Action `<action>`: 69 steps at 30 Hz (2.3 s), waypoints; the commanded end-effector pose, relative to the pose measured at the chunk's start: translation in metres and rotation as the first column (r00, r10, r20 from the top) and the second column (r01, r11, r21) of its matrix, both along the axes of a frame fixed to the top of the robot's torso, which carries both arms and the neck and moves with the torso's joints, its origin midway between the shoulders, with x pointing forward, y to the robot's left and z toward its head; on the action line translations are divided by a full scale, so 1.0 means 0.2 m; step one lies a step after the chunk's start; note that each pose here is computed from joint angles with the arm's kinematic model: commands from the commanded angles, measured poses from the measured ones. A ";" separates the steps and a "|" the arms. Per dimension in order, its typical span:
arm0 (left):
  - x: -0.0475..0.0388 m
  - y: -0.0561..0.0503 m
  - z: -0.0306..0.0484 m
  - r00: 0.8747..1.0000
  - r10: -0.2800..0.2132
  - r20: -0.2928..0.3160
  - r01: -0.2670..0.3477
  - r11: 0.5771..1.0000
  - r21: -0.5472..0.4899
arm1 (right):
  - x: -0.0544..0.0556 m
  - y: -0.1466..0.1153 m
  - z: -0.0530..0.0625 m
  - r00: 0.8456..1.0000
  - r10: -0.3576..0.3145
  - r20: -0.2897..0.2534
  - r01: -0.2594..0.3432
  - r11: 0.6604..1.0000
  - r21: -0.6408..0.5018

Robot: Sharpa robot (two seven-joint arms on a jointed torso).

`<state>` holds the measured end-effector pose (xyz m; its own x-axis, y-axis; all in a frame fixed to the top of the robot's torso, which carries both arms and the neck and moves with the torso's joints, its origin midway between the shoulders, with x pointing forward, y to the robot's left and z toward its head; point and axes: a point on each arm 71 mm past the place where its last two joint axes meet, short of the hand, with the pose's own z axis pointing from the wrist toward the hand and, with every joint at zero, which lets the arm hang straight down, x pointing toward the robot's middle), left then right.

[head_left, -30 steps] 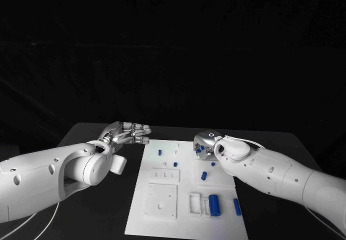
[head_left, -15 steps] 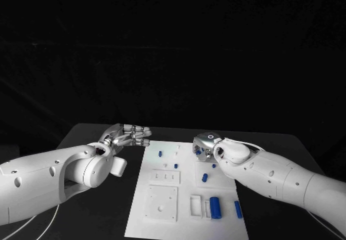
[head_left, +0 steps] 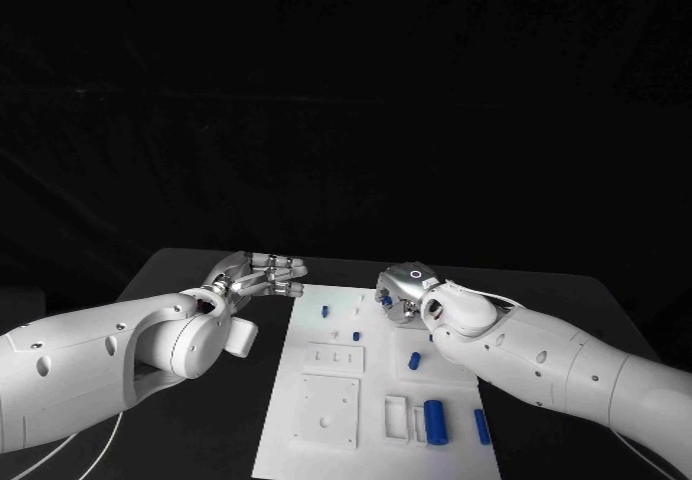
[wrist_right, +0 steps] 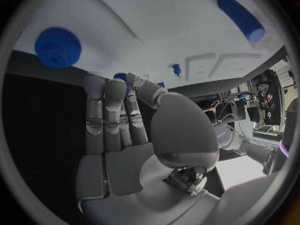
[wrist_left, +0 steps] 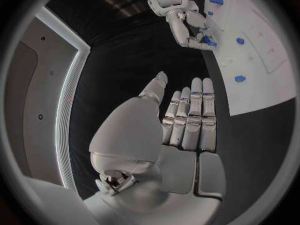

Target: Assemble the parts on the task board

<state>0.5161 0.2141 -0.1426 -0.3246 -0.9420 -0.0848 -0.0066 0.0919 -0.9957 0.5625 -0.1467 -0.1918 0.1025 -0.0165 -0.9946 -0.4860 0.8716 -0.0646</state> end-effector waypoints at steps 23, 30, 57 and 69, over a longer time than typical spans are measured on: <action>0.001 -0.07 0.029 0.999 -0.039 0.013 0.039 0.999 -0.006 | 0.04 0.18 0.03 0.997 -0.004 0.076 0.001 1.000 0.031; 0.002 -0.08 0.039 0.999 -0.043 0.016 0.043 0.999 -0.006 | 0.04 0.19 0.02 0.998 -0.004 0.069 0.002 1.000 0.024; 0.004 -0.09 0.062 0.998 -0.052 0.021 0.052 0.999 -0.005 | 0.08 0.15 -0.02 0.998 -0.036 0.049 0.037 0.999 -0.019; 0.006 -0.09 0.072 0.998 -0.056 0.024 0.056 0.998 -0.004 | 0.08 0.16 -0.03 0.999 -0.027 0.036 0.028 0.999 -0.027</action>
<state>0.5178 0.1989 -0.1309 -0.3544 -0.9308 -0.0889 0.0130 0.0902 -0.9958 0.5789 -0.1147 -0.1922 0.1581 -0.0188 -0.9873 -0.4501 0.8886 -0.0890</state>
